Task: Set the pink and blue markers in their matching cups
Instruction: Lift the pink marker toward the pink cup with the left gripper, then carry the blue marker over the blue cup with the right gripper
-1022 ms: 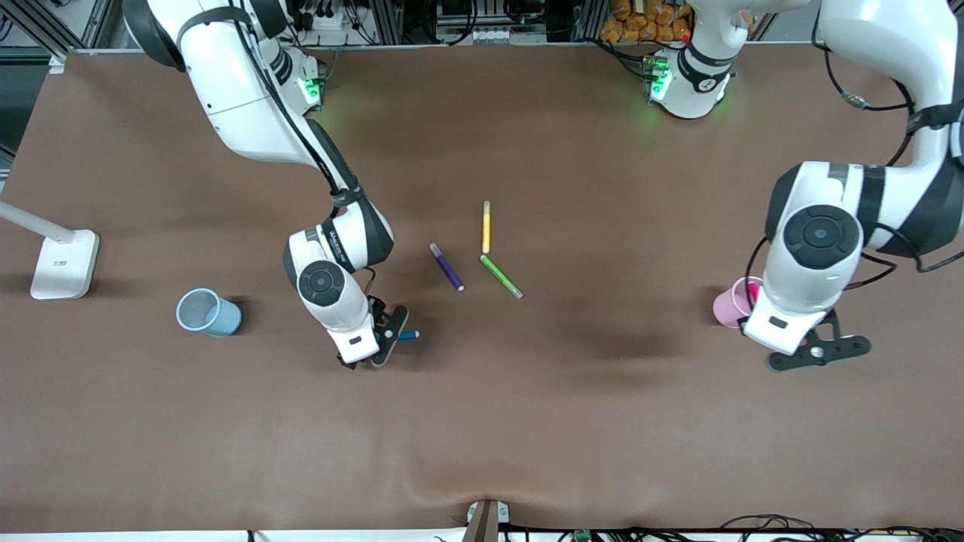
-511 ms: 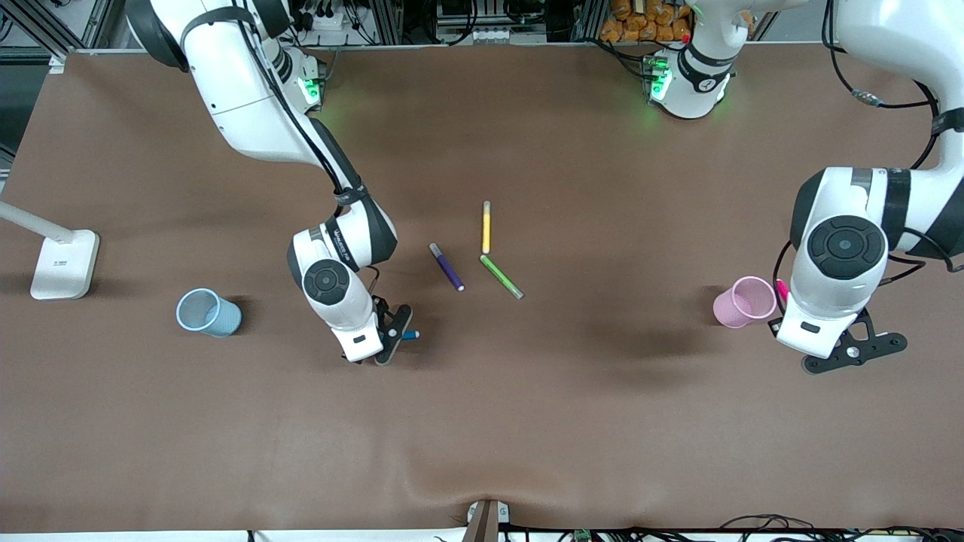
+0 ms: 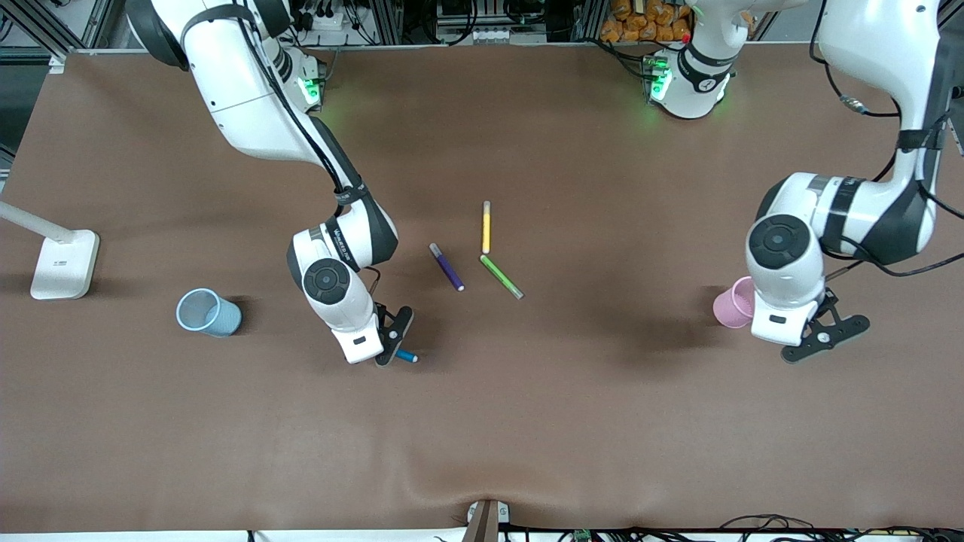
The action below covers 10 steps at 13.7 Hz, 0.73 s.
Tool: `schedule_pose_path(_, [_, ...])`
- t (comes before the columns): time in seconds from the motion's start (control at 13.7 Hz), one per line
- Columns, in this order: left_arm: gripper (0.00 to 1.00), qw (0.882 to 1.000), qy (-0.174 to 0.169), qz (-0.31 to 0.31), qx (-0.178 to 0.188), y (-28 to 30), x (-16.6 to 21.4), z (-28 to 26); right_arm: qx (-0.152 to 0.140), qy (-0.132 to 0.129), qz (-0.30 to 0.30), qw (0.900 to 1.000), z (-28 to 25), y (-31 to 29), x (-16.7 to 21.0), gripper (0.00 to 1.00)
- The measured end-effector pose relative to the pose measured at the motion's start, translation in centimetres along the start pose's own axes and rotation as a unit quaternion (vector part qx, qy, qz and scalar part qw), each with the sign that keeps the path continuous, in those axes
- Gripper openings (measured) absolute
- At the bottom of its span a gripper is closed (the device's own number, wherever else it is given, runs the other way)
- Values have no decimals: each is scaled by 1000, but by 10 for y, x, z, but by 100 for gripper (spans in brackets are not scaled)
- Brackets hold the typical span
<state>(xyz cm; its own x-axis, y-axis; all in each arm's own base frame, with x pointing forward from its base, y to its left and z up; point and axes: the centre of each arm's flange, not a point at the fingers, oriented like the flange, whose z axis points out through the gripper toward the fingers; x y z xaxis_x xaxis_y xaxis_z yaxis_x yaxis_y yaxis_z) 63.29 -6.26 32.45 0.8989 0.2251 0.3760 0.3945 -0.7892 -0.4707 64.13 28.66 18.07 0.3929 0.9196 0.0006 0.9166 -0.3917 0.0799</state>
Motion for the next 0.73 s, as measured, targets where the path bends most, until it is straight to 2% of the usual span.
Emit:
schedule_pose_path(0.15, [17, 999, 22, -29, 15, 4, -13, 5, 1, -7, 4, 1000, -2, 6, -5, 18])
schedule_pose_path(0.29, [17, 998, 30, -51, 18, 13, -30, 11, 12, -39, 16, 999, -16, 20, -23, 18])
schedule_pose_path(0.36, [17, 998, 31, -56, 18, 16, -35, 12, 17, -58, 23, 998, -32, 30, -35, 18])
schedule_pose_path(0.58, [17, 997, 31, -65, 17, 19, -39, 12, 27, -88, 38, 995, -95, 54, -68, 18])
schedule_pose_path(0.73, [17, 996, 31, -77, 19, 19, -42, 14, 30, -126, 39, 991, -126, 62, -91, 18])
